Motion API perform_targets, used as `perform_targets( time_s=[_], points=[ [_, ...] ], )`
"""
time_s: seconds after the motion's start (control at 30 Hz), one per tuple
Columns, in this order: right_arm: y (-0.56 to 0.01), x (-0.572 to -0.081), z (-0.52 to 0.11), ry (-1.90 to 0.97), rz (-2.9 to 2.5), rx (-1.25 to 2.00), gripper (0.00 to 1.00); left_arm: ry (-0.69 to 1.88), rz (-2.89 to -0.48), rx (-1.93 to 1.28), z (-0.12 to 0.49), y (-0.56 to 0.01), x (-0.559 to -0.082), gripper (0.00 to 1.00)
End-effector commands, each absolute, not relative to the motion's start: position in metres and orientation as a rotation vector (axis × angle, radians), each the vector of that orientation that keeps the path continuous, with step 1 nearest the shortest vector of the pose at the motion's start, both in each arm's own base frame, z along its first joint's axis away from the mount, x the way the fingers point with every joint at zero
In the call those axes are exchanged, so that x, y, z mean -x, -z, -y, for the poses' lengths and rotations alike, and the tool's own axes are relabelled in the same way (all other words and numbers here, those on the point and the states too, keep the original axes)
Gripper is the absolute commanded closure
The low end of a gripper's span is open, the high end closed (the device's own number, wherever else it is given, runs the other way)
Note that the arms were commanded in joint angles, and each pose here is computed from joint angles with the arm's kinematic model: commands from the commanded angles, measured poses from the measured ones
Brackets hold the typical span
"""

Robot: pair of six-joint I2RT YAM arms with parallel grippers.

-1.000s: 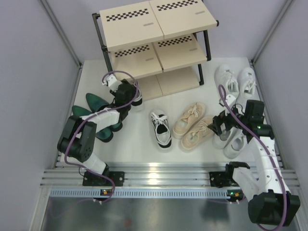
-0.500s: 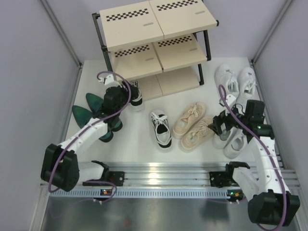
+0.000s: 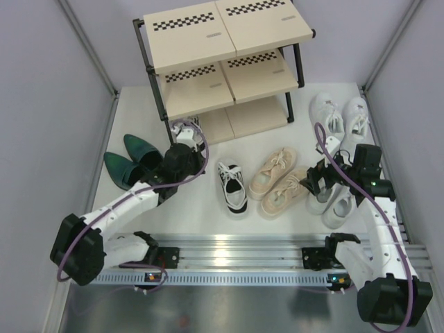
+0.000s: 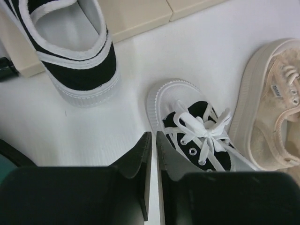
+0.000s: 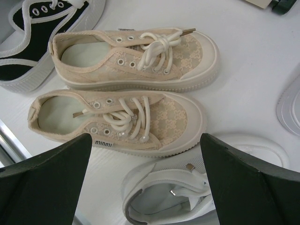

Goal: Place and organize the shoes onto the shoe shelf
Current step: Place the shoe at the shoe shelf, then adjust the shoe at the shoe shelf.

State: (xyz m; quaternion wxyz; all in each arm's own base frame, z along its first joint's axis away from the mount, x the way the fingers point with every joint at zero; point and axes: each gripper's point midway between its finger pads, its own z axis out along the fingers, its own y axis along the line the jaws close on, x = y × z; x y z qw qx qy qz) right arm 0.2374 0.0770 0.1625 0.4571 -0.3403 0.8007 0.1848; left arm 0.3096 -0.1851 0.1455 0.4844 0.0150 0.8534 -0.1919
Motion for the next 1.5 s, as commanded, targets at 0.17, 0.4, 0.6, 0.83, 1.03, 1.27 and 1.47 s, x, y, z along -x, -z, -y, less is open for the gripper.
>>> perform_targets(
  time_s=[0.17,0.4,0.6,0.83,1.03,1.27,1.47],
  points=[
    [-0.166,-0.239,-0.077,-0.452,-1.943,0.855,0.01,0.279,-2.13,-0.266,0.192,-0.116,-0.335,0.94],
    [-0.164,-0.239,-0.076,-0.451,-1.95,0.851,0.01,0.149,-2.153,-0.436,0.197,-0.095,-0.36,0.98],
    [-0.164,-0.24,-0.076,-0.451,-1.95,0.851,0.0,0.037,-2.17,-0.46,0.185,-0.086,-0.376,0.97],
    [-0.164,-0.24,-0.076,-0.451,-1.95,0.851,0.01,-0.028,-2.176,-0.419,0.172,-0.085,-0.391,0.96],
    [-0.164,-0.24,-0.076,-0.451,-1.951,0.853,0.0,-0.055,-2.188,-0.402,0.166,-0.087,-0.399,0.95],
    [-0.163,-0.239,-0.075,-0.449,-1.956,0.85,0.01,-0.108,-2.15,-0.399,0.16,-0.104,-0.407,0.94],
    [-0.164,-0.239,-0.075,-0.449,-1.953,0.852,0.01,-0.122,-2.157,-0.408,0.158,-0.1,-0.409,0.92]
  ],
)
